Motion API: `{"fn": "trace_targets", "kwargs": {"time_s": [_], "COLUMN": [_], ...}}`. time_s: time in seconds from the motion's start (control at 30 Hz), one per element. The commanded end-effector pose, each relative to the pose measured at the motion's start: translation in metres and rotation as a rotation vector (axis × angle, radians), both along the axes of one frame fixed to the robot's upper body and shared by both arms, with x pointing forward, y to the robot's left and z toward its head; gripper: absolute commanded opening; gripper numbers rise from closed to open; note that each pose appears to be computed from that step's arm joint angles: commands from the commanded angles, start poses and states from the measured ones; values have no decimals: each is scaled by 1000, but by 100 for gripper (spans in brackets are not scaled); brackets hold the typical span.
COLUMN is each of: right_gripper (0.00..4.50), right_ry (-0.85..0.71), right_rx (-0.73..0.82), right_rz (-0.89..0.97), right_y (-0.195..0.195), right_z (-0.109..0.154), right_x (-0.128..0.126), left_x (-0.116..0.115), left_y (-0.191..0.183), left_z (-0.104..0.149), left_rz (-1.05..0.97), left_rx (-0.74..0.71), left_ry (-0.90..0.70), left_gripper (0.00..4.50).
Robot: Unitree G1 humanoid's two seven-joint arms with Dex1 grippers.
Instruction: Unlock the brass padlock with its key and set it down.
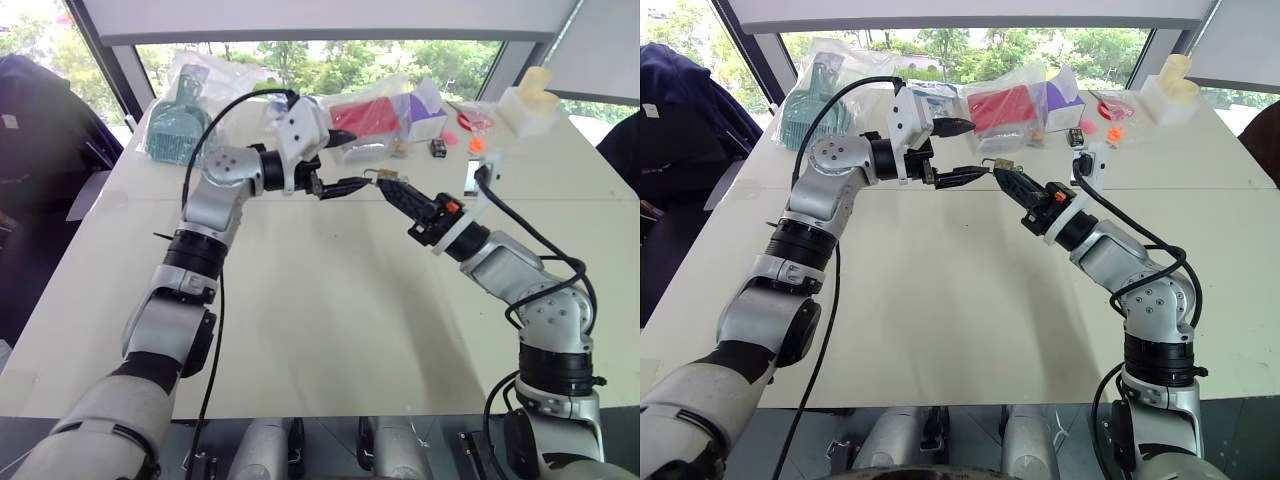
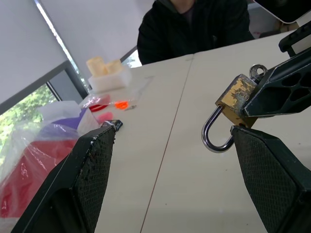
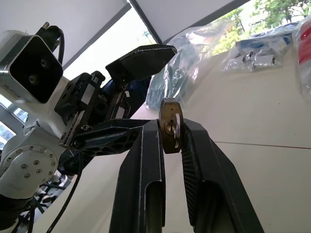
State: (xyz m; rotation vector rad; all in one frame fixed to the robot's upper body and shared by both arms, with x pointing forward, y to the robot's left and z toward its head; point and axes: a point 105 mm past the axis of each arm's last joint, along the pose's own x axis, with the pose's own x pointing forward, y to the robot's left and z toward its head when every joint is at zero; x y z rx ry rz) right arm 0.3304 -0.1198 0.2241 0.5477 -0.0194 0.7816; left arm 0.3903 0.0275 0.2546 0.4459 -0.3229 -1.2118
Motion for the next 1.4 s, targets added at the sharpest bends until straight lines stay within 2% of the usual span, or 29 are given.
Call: {"fn": "trace_targets", "kwargs": {"time_s": [0.03,0.77,1.0,1.13,1.23,1.4], "right_gripper": [10,10,10,10,10,10], "right_ry": [-78,-27,-1,65,233,475], "right_rx": [17,24,33,37,-11,-32], "right_rz": [36,85,74,19,-23,-33], "right_y": [5,20,18,7,-7,-23], "right_z": [20,3,-1,-11,-42,-82], "right_x": [-9,-24,-23,-15,-4,12], "left_x": [0,13,14,18,9,-28], "left_y": [-2,-14,-10,5,25,43], "left_z": [19,25,17,-6,-37,-58], "left_rz": [-2,47,61,88,71,9], "left_rx": [-5,-32,-25,17,79,71], "left_ry": [-71,-140,-123,-19,131,337], "left_gripper": [392,392,392,392,392,392]}}
